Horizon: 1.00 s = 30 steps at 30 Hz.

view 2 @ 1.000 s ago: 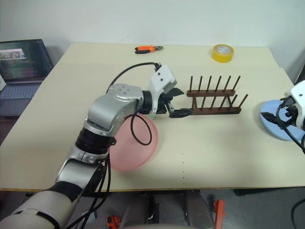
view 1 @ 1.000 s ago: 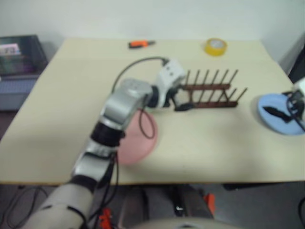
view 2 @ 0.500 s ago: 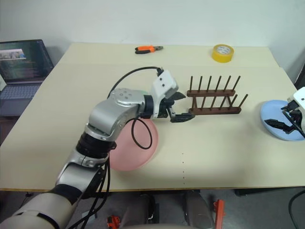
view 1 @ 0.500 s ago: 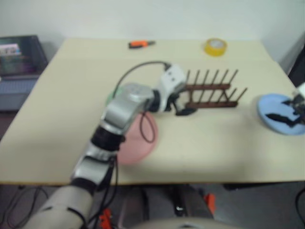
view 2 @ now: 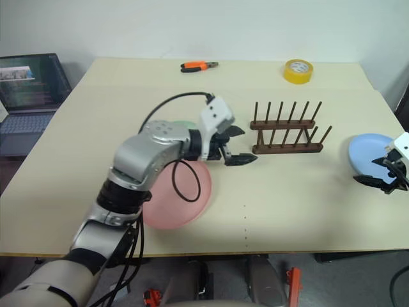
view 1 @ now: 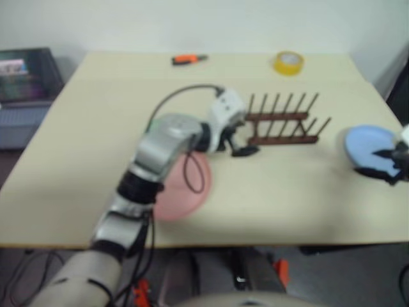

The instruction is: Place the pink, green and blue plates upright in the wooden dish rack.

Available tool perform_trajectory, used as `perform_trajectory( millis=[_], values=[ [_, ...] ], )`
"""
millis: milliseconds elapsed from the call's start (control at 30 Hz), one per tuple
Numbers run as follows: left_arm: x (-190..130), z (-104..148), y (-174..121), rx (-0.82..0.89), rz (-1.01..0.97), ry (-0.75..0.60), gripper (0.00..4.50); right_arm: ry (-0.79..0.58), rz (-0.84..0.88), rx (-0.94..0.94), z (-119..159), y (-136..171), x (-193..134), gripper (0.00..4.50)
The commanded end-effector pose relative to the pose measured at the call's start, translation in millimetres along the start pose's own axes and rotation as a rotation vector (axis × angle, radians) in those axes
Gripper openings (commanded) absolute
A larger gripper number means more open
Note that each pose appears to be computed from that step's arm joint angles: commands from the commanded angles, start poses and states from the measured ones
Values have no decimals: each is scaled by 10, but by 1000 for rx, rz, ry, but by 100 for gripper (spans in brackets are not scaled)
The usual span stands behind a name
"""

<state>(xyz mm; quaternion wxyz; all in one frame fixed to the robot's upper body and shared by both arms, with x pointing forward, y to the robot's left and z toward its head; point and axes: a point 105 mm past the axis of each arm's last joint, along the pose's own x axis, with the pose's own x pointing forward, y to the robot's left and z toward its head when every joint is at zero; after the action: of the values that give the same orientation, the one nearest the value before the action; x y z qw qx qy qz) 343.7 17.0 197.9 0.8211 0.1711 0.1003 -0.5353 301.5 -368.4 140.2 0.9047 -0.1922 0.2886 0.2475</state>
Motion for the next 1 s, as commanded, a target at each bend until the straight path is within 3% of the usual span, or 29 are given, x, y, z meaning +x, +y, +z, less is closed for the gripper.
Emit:
perform_trajectory(
  millis=[33, 267, 367, 500, 767, 1000],
  values=[
    [-116, 90, 13, 63, 2, -6, 450, -46, -32, -42, 165, -31, -166, 447],
    [-908, 103, 243, 127, 26, 52, 450, -197, 140, -157, 622, 533, -326, 447],
    [-1244, -85, 381, 133, 57, 155, 450, -235, 180, -217, 800, 768, -308, 447],
    [-1557, -529, 554, 106, 110, 354, 450, -315, 272, -295, 1085, 1138, -195, 447],
    [-1686, -905, 647, -15, 150, 417, 450, -368, 367, -355, 1294, 1570, 5, 447],
    [-1673, -1079, 610, -137, 152, 381, 450, -362, 379, -362, 1314, 1653, 102, 447]
  ],
)
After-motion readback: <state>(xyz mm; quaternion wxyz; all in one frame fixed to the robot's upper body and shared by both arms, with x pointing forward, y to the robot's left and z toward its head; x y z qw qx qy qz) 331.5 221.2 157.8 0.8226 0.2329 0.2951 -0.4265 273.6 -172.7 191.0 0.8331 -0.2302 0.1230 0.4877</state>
